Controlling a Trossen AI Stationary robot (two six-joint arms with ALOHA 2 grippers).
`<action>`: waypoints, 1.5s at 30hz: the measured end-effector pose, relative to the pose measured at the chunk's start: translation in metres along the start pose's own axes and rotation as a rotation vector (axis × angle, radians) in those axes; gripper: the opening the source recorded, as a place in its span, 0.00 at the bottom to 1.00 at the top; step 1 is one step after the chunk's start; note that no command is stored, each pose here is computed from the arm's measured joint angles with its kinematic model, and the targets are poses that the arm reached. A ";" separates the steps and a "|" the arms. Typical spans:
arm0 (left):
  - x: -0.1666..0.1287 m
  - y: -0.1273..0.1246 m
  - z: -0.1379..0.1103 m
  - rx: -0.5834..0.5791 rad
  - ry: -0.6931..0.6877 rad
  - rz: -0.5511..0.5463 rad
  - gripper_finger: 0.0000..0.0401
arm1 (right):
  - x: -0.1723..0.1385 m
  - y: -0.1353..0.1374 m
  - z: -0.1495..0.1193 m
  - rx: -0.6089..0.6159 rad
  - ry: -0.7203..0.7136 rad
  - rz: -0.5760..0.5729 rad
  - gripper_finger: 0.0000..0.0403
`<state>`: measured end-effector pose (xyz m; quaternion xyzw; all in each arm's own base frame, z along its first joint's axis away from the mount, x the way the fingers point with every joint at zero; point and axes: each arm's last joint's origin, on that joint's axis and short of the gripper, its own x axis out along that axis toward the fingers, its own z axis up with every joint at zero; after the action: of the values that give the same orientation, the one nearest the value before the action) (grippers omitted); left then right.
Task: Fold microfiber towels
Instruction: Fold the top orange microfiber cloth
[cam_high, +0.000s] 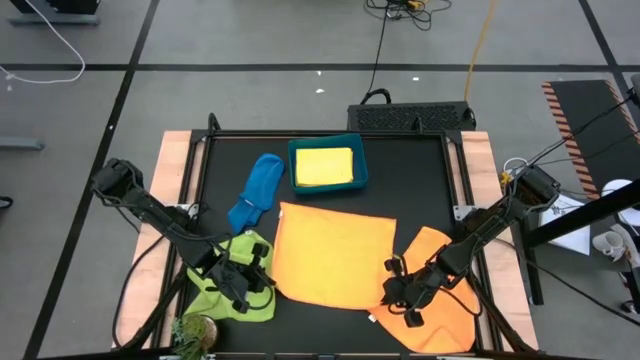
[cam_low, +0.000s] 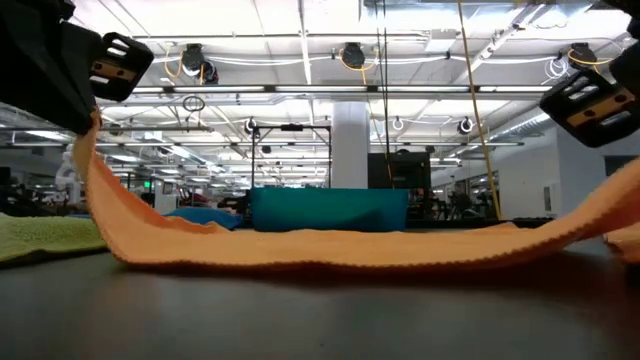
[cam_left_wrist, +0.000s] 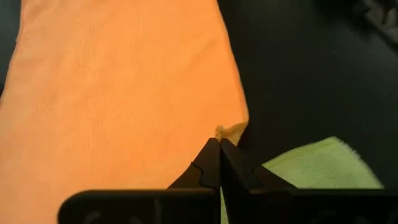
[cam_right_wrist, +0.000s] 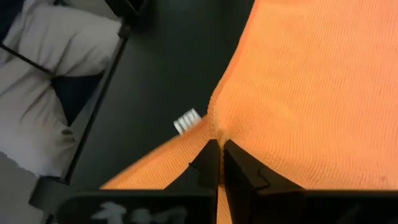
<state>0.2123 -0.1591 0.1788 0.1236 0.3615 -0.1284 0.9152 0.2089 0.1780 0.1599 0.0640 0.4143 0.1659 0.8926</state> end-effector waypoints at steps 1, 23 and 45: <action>0.000 0.000 0.001 -0.007 -0.009 -0.010 0.00 | 0.000 0.000 0.001 0.002 -0.012 0.002 0.01; -0.055 0.026 0.000 -0.173 -0.045 0.211 0.00 | -0.038 0.010 0.004 0.065 -0.407 -0.441 0.00; -0.023 0.113 -0.038 -0.332 0.106 0.489 0.00 | -0.032 -0.061 -0.066 0.386 -0.527 -0.740 0.00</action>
<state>0.2082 -0.0374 0.1829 0.0623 0.3844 0.1631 0.9065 0.1541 0.1080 0.1246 0.1166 0.1924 -0.2640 0.9379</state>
